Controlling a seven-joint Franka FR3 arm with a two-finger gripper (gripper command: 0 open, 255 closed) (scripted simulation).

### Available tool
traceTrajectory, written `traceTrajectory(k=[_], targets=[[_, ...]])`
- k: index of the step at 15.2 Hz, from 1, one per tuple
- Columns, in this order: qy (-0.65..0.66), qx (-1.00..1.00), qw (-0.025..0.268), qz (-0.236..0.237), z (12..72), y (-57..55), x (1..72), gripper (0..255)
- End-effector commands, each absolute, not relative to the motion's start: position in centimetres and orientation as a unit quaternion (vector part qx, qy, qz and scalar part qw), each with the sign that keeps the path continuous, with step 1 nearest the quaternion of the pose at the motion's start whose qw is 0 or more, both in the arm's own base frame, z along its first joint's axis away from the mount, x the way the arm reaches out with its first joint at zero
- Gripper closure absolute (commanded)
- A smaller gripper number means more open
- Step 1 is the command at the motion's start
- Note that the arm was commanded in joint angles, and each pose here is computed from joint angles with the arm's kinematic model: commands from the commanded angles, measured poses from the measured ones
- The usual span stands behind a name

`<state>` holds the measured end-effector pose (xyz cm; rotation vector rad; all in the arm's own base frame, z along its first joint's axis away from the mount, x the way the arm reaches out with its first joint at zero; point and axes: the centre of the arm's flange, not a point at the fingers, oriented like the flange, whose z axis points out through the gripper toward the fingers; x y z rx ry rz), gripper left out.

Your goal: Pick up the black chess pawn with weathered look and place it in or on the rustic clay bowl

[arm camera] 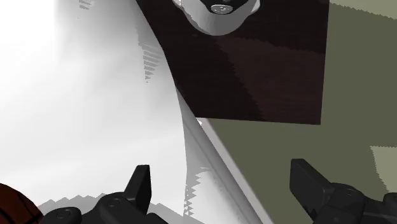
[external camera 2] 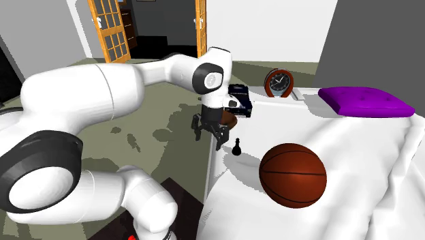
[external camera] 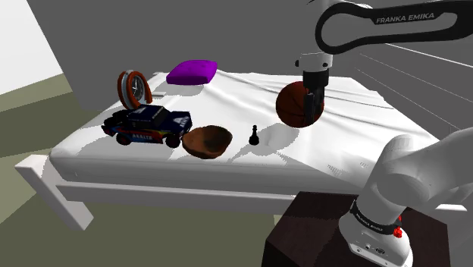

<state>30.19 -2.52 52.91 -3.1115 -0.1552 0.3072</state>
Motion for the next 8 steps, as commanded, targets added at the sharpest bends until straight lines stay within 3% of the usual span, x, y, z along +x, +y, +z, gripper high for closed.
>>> traceTrajectory(k=[1,8], targets=[[-0.050,-0.994,0.006,0.098,52.9,-2.5,30.2,0],[-0.017,-0.999,0.007,0.042,48.3,-1.8,36.3,0]])
